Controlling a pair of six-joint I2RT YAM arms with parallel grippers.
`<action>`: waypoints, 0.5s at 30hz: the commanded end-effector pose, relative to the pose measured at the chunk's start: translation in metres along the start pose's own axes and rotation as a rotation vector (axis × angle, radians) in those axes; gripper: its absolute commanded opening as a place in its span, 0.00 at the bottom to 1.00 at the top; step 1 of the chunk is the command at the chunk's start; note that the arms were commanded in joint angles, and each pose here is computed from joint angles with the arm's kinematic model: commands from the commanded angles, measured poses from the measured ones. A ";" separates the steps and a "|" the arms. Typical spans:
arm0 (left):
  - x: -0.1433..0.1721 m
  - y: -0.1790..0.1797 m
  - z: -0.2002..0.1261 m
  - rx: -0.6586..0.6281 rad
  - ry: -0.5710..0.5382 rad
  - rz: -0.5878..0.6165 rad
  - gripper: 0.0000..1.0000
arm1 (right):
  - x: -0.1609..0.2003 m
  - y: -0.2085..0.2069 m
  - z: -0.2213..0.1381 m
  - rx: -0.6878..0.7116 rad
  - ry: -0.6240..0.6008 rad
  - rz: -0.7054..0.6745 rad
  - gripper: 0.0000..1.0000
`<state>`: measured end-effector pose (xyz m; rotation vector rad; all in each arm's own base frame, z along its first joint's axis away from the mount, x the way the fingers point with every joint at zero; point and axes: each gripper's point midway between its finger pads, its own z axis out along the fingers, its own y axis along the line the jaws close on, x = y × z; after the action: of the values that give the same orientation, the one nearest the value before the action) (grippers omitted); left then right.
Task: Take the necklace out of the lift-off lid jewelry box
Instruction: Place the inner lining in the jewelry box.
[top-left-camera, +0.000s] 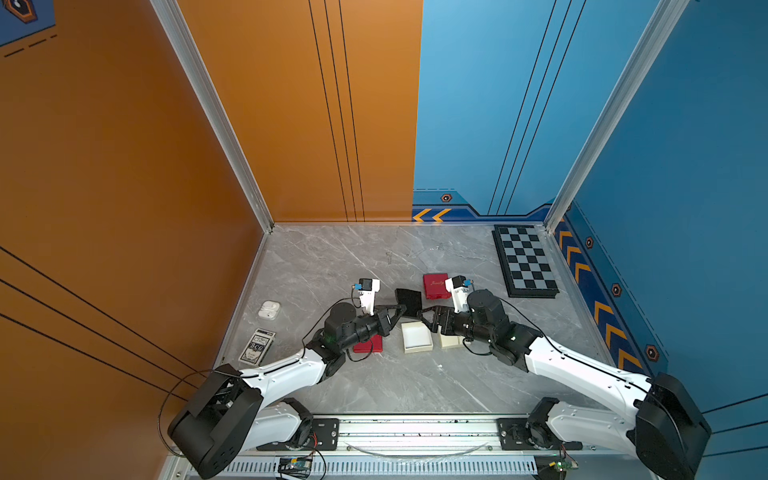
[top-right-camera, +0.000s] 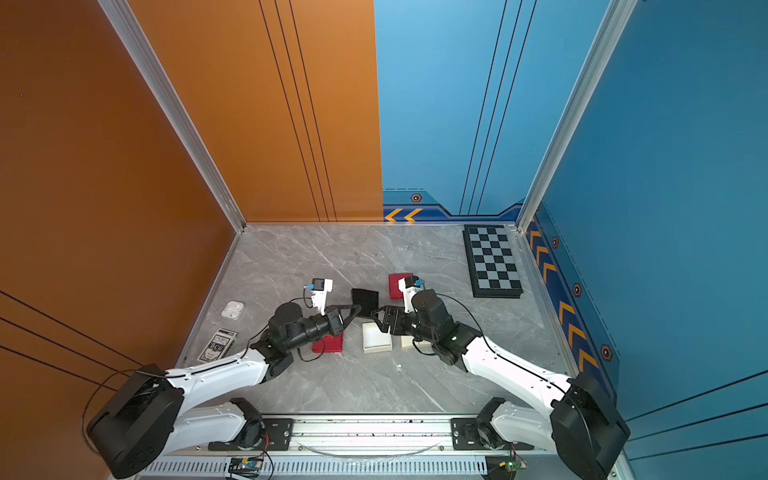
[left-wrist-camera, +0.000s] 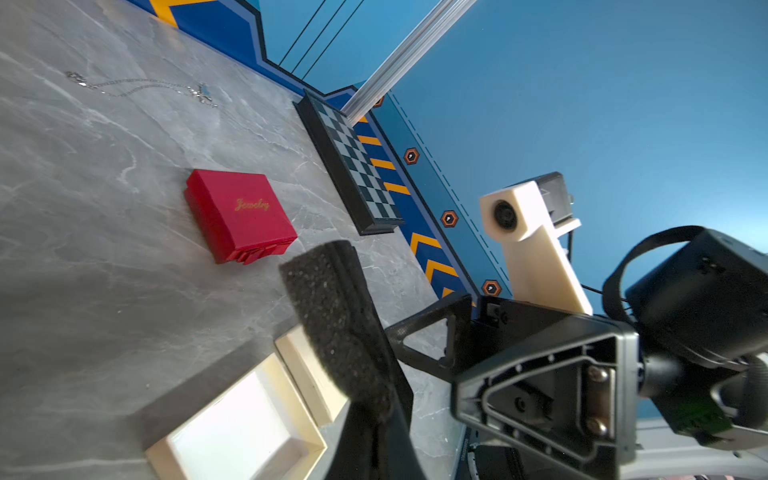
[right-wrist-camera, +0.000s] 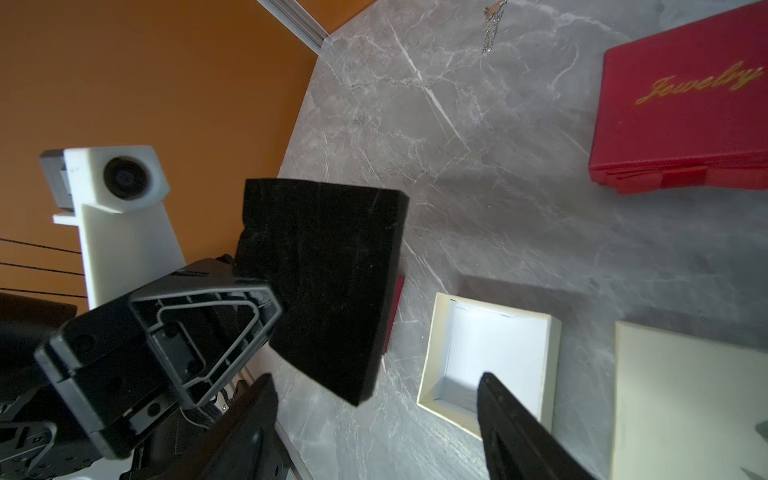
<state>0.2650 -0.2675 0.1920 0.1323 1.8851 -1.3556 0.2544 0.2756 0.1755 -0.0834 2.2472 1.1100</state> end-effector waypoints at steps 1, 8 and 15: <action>-0.006 -0.032 0.000 0.113 0.003 0.023 0.00 | -0.007 0.009 0.001 -0.045 -0.038 0.006 0.76; 0.002 -0.040 -0.001 0.143 0.021 0.023 0.00 | -0.013 0.017 0.002 -0.092 -0.048 0.017 0.73; 0.003 -0.049 -0.001 0.179 0.020 0.035 0.00 | -0.014 0.027 0.005 -0.182 -0.048 0.048 0.63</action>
<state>0.2457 -0.2833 0.2063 0.2139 1.8435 -1.4512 0.2617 0.2881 0.1949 -0.0721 2.1483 1.2442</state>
